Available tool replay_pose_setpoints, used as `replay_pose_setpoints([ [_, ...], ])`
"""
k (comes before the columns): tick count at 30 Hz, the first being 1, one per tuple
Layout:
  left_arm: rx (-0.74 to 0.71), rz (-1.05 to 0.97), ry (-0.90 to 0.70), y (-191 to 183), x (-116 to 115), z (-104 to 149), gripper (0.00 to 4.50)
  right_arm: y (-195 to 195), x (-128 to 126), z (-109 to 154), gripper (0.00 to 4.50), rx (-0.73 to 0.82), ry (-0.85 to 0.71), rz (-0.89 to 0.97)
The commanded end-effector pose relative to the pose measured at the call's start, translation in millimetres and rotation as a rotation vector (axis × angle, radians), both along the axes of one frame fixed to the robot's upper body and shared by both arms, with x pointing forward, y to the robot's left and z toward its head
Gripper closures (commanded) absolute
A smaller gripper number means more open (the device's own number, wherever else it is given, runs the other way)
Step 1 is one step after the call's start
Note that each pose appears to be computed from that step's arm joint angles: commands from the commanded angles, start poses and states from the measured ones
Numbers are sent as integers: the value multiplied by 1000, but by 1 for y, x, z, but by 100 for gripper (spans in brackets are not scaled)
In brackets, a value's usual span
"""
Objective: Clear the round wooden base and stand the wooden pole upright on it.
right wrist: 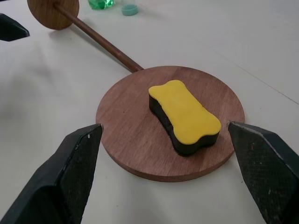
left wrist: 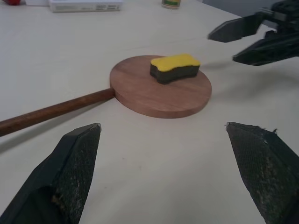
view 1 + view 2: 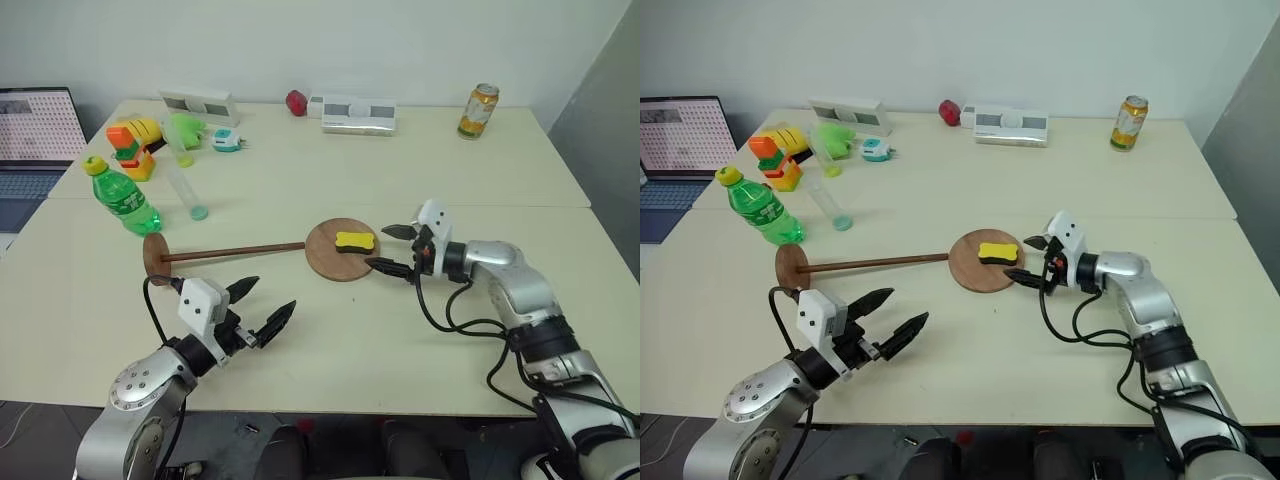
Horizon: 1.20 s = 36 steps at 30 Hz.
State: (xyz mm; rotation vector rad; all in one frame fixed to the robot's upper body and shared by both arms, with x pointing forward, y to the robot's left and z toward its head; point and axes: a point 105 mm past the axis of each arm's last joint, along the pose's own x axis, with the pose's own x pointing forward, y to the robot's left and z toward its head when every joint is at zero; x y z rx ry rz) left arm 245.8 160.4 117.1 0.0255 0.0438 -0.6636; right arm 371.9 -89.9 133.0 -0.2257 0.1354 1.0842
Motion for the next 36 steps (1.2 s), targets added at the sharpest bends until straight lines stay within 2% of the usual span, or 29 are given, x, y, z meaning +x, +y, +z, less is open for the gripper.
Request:
replay_pose_setpoints([
  [1,-7,-54,-63,-11,-9,15,0,8,10,11,5,-11,-47,63],
  [10,-7,-53,-65,-16,-13,14,0,24,26,1,5,-55,-23,115],
  [15,-2,-46,-68,-16,-13,14,0,24,30,-12,5,-155,-51,126],
  [19,-2,-43,-65,-16,-14,13,0,25,33,-11,5,-146,-58,117],
  [20,-2,-42,-64,-16,-15,12,0,25,33,-11,42,-145,-59,116],
  [21,-2,-41,-64,-16,-15,12,0,25,33,-11,54,-142,-62,114],
  [30,-6,-61,-66,-17,-16,10,0,23,33,-6,286,-92,-67,106],
  [32,-11,-81,-68,-19,-17,10,0,22,32,-3,316,-73,-70,103],
  [36,-10,-113,-76,-22,-17,12,0,18,29,10,335,-39,-117,96],
])
